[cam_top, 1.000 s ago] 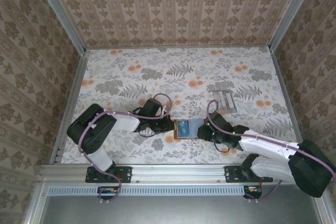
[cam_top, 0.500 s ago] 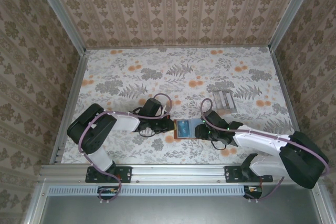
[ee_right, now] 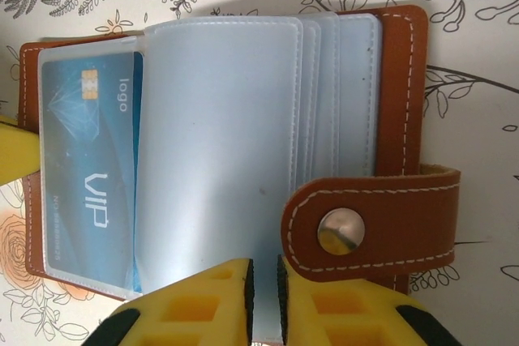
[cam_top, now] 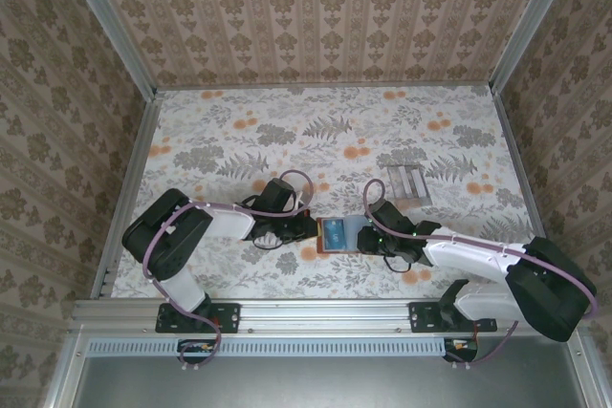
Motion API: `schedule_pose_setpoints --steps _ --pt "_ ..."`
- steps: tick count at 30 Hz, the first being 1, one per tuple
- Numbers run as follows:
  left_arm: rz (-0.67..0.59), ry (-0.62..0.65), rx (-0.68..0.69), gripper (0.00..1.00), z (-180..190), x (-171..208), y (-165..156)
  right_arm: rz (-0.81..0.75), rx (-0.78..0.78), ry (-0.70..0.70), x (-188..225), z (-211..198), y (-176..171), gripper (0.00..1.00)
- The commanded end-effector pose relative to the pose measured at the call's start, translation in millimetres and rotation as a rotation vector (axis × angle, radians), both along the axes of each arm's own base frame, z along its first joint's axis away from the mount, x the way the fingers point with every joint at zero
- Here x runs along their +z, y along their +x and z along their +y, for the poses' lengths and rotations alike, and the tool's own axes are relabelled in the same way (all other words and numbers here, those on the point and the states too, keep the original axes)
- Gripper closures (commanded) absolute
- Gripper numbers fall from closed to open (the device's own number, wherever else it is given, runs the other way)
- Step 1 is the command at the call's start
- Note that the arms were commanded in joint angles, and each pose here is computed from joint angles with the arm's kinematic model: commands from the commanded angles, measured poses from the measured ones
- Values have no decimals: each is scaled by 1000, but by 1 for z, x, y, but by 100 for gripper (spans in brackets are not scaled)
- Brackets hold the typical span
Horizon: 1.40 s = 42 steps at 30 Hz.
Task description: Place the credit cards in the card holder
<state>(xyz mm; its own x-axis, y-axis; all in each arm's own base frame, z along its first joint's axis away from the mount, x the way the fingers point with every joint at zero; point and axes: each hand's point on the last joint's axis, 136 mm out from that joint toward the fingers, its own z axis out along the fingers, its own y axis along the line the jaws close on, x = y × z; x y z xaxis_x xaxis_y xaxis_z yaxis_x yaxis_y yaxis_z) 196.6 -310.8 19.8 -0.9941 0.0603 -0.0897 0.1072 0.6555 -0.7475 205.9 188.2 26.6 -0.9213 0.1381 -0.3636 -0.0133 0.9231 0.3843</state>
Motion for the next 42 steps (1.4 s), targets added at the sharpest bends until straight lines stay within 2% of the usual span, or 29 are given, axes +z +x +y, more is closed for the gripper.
schedule_pose_setpoints --steps 1,5,8,14,23,36,40,42 --pt "45 83 0 100 12 -22 -11 -12 17 29 7 10 4 81" --pt "51 83 -6 100 11 -24 -11 -18 12 62 7 14 5 76" --pt "48 81 -2 100 12 -24 -12 -15 18 83 8 18 5 67" --pt "55 80 -2 100 12 -25 -13 -23 37 121 12 27 7 63" --pt "49 87 -4 100 14 -25 -13 -83 -13 -74 20 -11 5 53" --pt "45 88 -2 100 15 -22 -13 -24 25 -117 -7 2 0 53" --pt "42 84 3 100 15 -21 -13 -23 42 -105 -4 8 1 63" --pt "43 87 -2 100 15 -21 -13 -30 45 -101 -2 10 2 63"
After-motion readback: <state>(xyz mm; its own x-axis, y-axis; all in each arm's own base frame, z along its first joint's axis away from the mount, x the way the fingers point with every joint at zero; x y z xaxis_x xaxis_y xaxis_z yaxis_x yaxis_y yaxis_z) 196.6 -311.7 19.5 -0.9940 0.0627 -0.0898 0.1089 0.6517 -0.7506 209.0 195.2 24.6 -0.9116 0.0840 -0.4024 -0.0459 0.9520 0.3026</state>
